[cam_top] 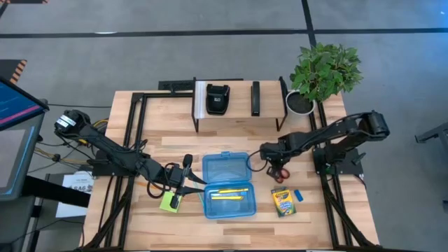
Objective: Pack school essentials
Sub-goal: Put the black scissors into the blue supply box
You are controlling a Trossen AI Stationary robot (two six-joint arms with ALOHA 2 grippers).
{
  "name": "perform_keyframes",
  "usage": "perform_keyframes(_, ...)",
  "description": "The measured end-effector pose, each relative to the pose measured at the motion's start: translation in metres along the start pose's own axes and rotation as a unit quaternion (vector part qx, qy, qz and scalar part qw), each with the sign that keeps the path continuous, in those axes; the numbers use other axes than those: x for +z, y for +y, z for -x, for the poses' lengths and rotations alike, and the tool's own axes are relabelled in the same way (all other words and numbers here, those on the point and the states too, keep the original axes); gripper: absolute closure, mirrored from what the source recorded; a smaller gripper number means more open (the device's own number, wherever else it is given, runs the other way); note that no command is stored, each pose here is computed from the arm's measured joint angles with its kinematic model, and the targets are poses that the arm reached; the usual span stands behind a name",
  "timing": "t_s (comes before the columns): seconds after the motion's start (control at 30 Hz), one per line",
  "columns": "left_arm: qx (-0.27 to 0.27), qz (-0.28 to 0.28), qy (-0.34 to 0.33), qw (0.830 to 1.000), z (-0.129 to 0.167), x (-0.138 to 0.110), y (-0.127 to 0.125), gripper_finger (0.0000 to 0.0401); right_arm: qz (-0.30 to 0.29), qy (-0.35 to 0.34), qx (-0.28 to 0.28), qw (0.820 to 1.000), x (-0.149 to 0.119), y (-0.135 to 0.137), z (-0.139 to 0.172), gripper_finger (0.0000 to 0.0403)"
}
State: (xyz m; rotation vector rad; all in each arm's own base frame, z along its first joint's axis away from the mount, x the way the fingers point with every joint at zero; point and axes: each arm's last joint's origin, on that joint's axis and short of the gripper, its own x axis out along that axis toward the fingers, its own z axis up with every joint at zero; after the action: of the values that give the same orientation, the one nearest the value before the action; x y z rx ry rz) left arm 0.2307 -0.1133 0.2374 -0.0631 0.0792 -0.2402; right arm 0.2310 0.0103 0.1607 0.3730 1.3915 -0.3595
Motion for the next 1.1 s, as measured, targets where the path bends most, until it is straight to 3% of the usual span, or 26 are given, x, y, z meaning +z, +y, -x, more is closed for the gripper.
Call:
perform_keyframes(0.17, 0.0, 0.0, 0.0, 1.0, 0.0, 0.0, 0.0, 0.0298, -0.002, -0.008, 0.005, 1.0, -0.002, -0.001, 0.007, 0.0394)
perform_keyframes(0.43, 0.0, 0.002, -0.004, 1.0, 0.0, 0.001, 0.0, 0.0299, 0.01, -0.031, 0.02, 0.999, -0.004, -0.001, 0.019, 0.033)
perform_keyframes(0.73, -0.005, -0.004, -0.016, 1.0, 0.0, 0.003, 0.0, 0.0298, 0.13, -0.04, 0.024, 0.99, -0.012, 0.004, 0.027, 0.0303)
perform_keyframes(0.93, -0.01, -0.005, -0.015, 1.0, 0.0, 0.003, -0.001, 0.0298, 0.268, -0.006, 0.01, 0.963, -0.02, 0.01, 0.023, 0.0293)
perform_keyframes(1.1, -0.013, -0.005, -0.015, 1.0, 0.0, 0.003, -0.001, 0.0298, 0.292, 0.018, 0.004, 0.956, -0.025, 0.014, 0.018, 0.0271)
